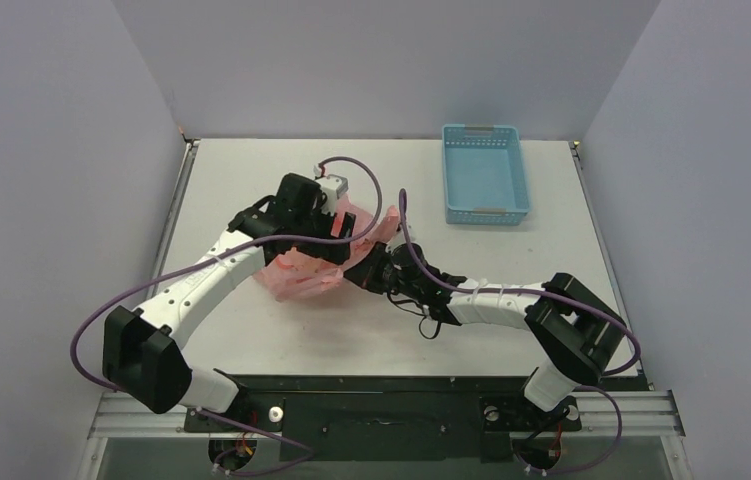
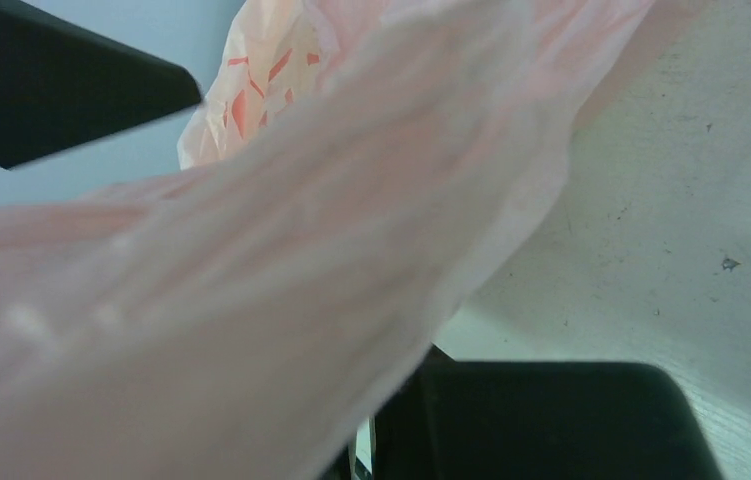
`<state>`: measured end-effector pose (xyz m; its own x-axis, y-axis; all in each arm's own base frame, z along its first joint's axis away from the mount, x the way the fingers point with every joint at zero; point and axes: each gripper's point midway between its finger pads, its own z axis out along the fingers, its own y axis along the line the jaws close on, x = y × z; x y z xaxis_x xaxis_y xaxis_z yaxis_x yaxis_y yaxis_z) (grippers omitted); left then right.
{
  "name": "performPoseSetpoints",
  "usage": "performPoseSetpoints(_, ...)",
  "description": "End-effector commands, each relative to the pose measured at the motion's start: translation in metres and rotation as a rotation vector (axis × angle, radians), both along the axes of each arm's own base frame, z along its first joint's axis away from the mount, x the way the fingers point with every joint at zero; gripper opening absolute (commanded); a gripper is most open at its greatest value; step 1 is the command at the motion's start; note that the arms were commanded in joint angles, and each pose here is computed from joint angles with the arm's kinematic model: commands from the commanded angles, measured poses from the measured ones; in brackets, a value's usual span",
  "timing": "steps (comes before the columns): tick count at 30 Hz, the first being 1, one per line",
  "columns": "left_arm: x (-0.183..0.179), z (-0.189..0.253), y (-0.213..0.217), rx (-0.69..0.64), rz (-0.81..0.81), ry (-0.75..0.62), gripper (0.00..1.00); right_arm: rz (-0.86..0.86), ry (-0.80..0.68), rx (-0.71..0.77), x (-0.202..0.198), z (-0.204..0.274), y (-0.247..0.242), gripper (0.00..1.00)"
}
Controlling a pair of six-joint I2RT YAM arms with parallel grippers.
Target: Take the fake fruits out of the plastic bag
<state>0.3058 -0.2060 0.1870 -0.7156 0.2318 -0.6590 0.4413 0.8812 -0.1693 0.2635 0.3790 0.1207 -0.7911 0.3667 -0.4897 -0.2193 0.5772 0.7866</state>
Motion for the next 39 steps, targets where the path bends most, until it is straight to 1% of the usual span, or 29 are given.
performPoseSetpoints(1,-0.003,-0.008,0.006,0.045,-0.015,-0.053,0.85,0.014,-0.064,0.064,0.004,0.03,0.0,0.0)
performPoseSetpoints(6,-0.009,-0.03,0.008,0.115,-0.007,-0.049,0.82,0.011,-0.058,0.069,0.006,0.029,-0.001,0.0)
performPoseSetpoints(10,-0.003,-0.037,0.015,0.191,0.065,-0.096,0.82,0.01,-0.054,0.078,0.007,0.028,0.0,0.0)
performPoseSetpoints(11,0.002,-0.038,0.021,0.221,0.103,-0.114,0.79,0.011,-0.052,0.078,0.007,0.027,0.0,0.0)
performPoseSetpoints(12,0.005,-0.038,0.022,0.222,0.126,-0.123,0.76,0.016,-0.048,0.081,0.006,0.026,0.001,0.0)
performPoseSetpoints(13,0.01,-0.038,0.026,0.246,0.157,-0.136,0.71,0.018,-0.046,0.08,0.006,0.025,0.002,0.0)
performPoseSetpoints(14,0.014,-0.037,0.03,0.257,0.191,-0.153,0.69,0.023,-0.043,0.079,0.006,0.024,0.002,0.0)
performPoseSetpoints(15,0.018,-0.036,0.03,0.263,0.203,-0.159,0.6,0.024,-0.044,0.08,0.005,0.024,0.003,0.0)
performPoseSetpoints(17,0.026,-0.032,0.031,0.271,0.235,-0.184,0.48,0.027,-0.041,0.079,0.005,0.023,0.003,0.0)
performPoseSetpoints(20,0.034,-0.025,0.03,0.269,0.257,-0.208,0.41,0.039,-0.037,0.075,0.002,0.022,0.003,0.0)
performPoseSetpoints(21,0.039,-0.02,0.028,0.26,0.263,-0.219,0.35,0.039,-0.039,0.069,0.002,0.021,0.002,0.0)
performPoseSetpoints(22,0.041,-0.019,0.028,0.263,0.266,-0.224,0.25,0.04,-0.04,0.066,0.001,0.021,0.001,0.0)
performPoseSetpoints(23,0.045,-0.013,0.029,0.263,0.278,-0.24,0.2,0.041,-0.04,0.057,0.0,0.019,0.0,0.0)
performPoseSetpoints(24,0.049,-0.01,0.034,0.284,0.304,-0.256,0.12,0.04,-0.04,0.051,-0.001,0.018,-0.002,0.0)
performPoseSetpoints(25,0.055,0.0,0.039,0.291,0.325,-0.277,0.08,0.038,-0.041,0.024,-0.001,0.013,-0.005,0.0)
performPoseSetpoints(26,0.061,0.012,0.046,0.309,0.367,-0.311,0.0,0.034,-0.052,0.011,-0.001,0.015,-0.007,0.0)
performPoseSetpoints(27,0.065,0.018,0.056,0.326,0.403,-0.324,0.0,0.002,-0.047,-0.096,0.002,-0.002,-0.021,0.0)
performPoseSetpoints(28,0.069,0.028,0.069,0.352,0.461,-0.353,0.0,-0.018,-0.069,-0.136,0.004,0.006,-0.027,0.0)
performPoseSetpoints(29,0.074,0.039,0.083,0.357,0.511,-0.367,0.0,-0.076,-0.078,-0.275,0.009,-0.01,-0.049,0.0)
performPoseSetpoints(30,0.077,0.054,0.094,0.357,0.562,-0.395,0.0,-0.098,-0.11,-0.297,0.012,0.001,-0.057,0.0)
performPoseSetpoints(31,0.08,0.06,0.115,0.358,0.624,-0.391,0.0,-0.127,-0.13,-0.369,0.015,-0.003,-0.071,0.0)
performPoseSetpoints(32,0.082,0.069,0.123,0.32,0.646,-0.395,0.0,-0.146,-0.149,-0.381,0.015,0.003,-0.079,0.0)
performPoseSetpoints(34,0.087,0.078,0.152,0.218,0.698,-0.372,0.0,-0.192,-0.163,-0.437,0.015,0.001,-0.1,0.0)
performPoseSetpoints(35,0.089,0.08,0.155,0.145,0.697,-0.355,0.0,-0.215,-0.164,-0.457,0.015,-0.003,-0.109,0.0)
performPoseSetpoints(37,0.089,0.085,0.162,0.063,0.702,-0.338,0.0,-0.257,-0.147,-0.49,0.016,-0.015,-0.124,0.0)
performPoseSetpoints(39,0.088,0.086,0.166,0.021,0.7,-0.324,0.0,-0.301,-0.123,-0.523,0.016,-0.03,-0.139,0.0)
